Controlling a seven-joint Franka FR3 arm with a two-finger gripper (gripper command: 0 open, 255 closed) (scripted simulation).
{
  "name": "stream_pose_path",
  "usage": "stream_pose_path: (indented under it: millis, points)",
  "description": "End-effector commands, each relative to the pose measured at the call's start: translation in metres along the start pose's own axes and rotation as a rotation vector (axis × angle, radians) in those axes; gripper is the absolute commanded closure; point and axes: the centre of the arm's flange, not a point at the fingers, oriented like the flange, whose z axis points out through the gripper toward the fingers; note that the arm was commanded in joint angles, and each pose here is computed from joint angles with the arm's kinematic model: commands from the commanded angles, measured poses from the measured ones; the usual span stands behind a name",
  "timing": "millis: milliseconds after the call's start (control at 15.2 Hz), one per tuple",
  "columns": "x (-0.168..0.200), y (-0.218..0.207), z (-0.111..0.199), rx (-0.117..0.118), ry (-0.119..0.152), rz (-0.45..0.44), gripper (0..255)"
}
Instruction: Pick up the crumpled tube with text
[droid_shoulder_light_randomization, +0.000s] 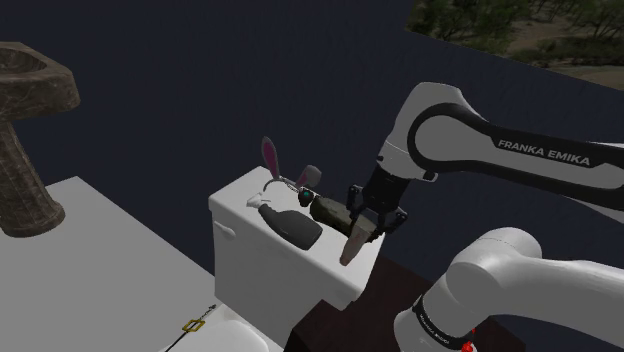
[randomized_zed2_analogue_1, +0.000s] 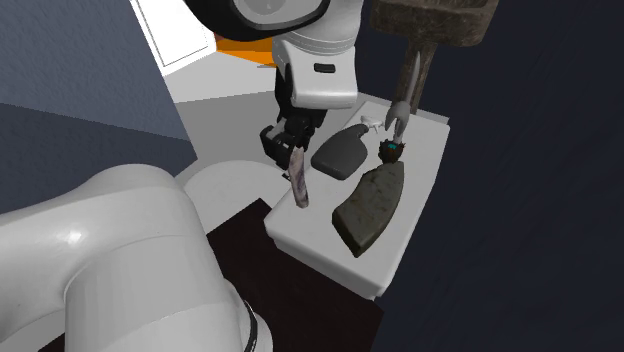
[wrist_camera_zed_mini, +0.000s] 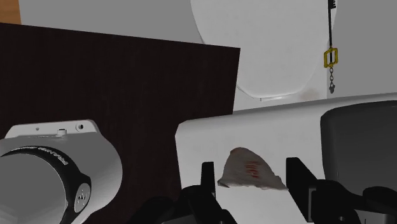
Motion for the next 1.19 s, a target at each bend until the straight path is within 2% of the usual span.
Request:
stream_pose_path:
  millis: [0,1122]
  points:
    - [0.000,0.000,0.001,-0.002,0.000,0.001,255]
    - [-0.017,0.000,-0.077,-0.002,0.000,0.001,255]
